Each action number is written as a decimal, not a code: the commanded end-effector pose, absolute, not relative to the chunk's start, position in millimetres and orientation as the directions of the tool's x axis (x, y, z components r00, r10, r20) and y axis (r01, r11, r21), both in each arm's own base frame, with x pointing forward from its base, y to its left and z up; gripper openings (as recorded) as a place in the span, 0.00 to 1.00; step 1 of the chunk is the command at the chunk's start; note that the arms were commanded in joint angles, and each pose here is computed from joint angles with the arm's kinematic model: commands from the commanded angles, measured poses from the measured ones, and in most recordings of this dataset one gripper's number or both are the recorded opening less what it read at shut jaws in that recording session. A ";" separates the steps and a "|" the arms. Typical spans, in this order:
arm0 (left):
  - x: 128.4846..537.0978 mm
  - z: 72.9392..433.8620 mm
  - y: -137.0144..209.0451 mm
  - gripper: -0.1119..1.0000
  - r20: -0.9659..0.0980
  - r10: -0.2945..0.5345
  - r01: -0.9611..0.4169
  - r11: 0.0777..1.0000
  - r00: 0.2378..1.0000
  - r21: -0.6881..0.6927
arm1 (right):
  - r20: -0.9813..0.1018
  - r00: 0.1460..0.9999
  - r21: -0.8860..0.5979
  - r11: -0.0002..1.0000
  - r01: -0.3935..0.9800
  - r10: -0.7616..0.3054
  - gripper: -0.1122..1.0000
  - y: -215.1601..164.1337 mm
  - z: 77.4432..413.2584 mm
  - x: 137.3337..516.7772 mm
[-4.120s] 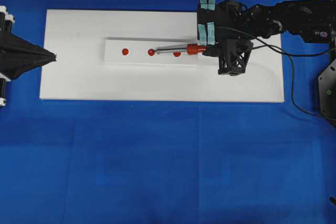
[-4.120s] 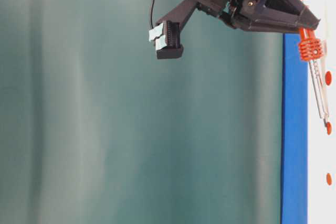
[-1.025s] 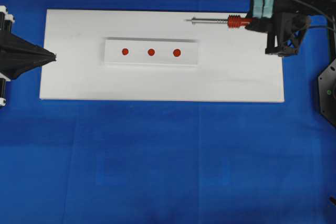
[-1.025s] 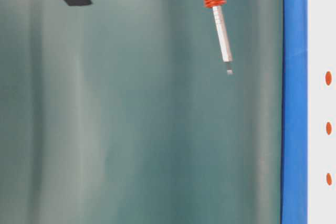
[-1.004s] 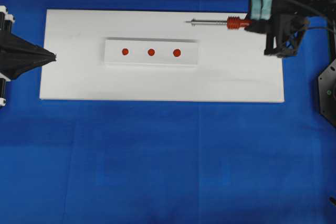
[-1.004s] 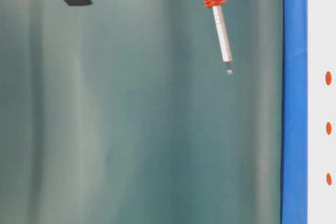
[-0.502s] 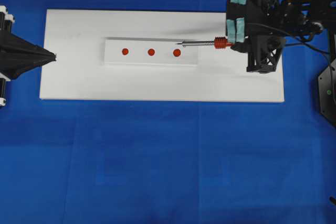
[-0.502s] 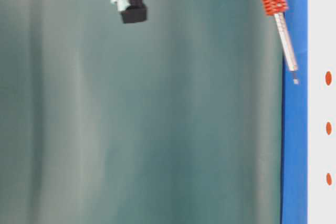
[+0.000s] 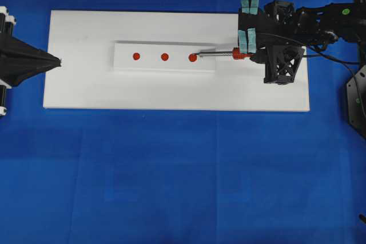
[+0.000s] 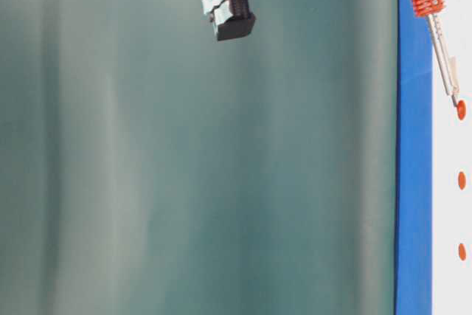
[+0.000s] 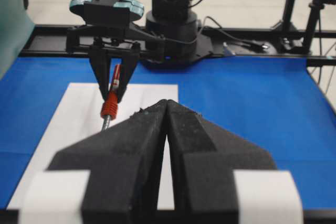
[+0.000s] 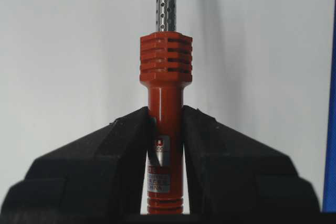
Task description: Touch the tip of the soldering iron to the mark.
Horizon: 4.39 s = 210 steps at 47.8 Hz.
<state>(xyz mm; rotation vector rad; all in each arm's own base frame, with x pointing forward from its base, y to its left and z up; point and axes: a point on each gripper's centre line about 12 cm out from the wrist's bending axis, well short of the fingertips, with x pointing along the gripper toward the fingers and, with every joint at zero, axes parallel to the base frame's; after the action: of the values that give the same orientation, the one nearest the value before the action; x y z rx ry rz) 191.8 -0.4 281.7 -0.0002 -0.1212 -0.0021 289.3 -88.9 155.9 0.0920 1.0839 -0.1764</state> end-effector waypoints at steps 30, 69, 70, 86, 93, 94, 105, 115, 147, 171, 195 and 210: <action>193.1 285.8 -0.7 0.10 0.132 -0.004 0.003 1.000 0.991 0.003 | -0.875 0.473 -0.013 0.983 0.183 -0.100 0.16 -87.8 160.1 292.0; 192.8 286.4 -0.7 0.10 0.136 -0.004 0.003 1.000 0.991 0.001 | -0.874 0.476 -0.013 0.983 0.183 -0.100 0.16 -87.5 160.6 292.7; 192.8 286.4 -0.7 0.10 0.136 -0.004 0.004 1.000 0.991 0.000 | -0.874 0.476 -0.013 0.983 0.183 -0.100 0.16 -87.6 161.0 292.9; 192.9 287.2 -0.7 0.10 0.139 -0.004 0.004 1.000 0.990 0.000 | -0.849 0.518 -0.018 0.985 0.173 -0.106 0.16 -88.4 200.6 298.0; 192.9 287.2 -0.7 0.10 0.139 -0.004 0.004 1.000 0.990 0.000 | -0.827 0.549 -0.034 0.986 0.161 -0.119 0.16 -89.5 238.5 299.4; 192.8 286.6 -0.7 0.10 0.138 -0.004 0.004 1.000 0.990 0.001 | -0.824 0.553 -0.038 0.986 0.160 -0.121 0.16 -89.7 243.1 299.5; 192.8 287.4 -0.7 0.10 0.141 -0.004 0.004 1.000 0.990 -0.002 | -0.800 0.582 -0.070 0.986 0.150 -0.146 0.16 -90.4 278.6 296.2; 192.7 286.8 -0.7 0.10 0.139 -0.004 0.004 1.000 0.990 -0.002 | -0.802 0.579 -0.071 0.986 0.150 -0.146 0.16 -90.5 277.6 296.2; 192.7 287.3 -0.7 0.10 0.144 -0.004 0.004 1.000 0.990 -0.003 | -0.765 0.644 0.106 0.984 0.141 -0.010 0.16 -12.2 283.6 270.8; 192.4 289.0 -0.7 0.10 0.153 -0.004 0.005 1.000 0.988 -0.002 | -0.787 0.616 0.146 0.981 0.131 0.035 0.16 84.7 261.3 274.4; 192.1 289.3 -0.7 0.10 0.154 -0.004 0.004 1.000 0.988 -0.003 | -0.798 0.601 0.095 0.977 0.189 -0.038 0.16 98.0 253.2 339.2; 191.7 290.6 -0.7 0.10 0.165 -0.004 0.005 1.000 0.986 -0.002 | -0.781 0.622 0.078 0.978 0.191 -0.060 0.16 100.3 258.0 400.1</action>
<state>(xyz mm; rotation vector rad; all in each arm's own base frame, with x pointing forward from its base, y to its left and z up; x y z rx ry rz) 190.7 -0.4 285.1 -0.0033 -0.1473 -0.0024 384.4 99.7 239.8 0.1478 0.9461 -0.1558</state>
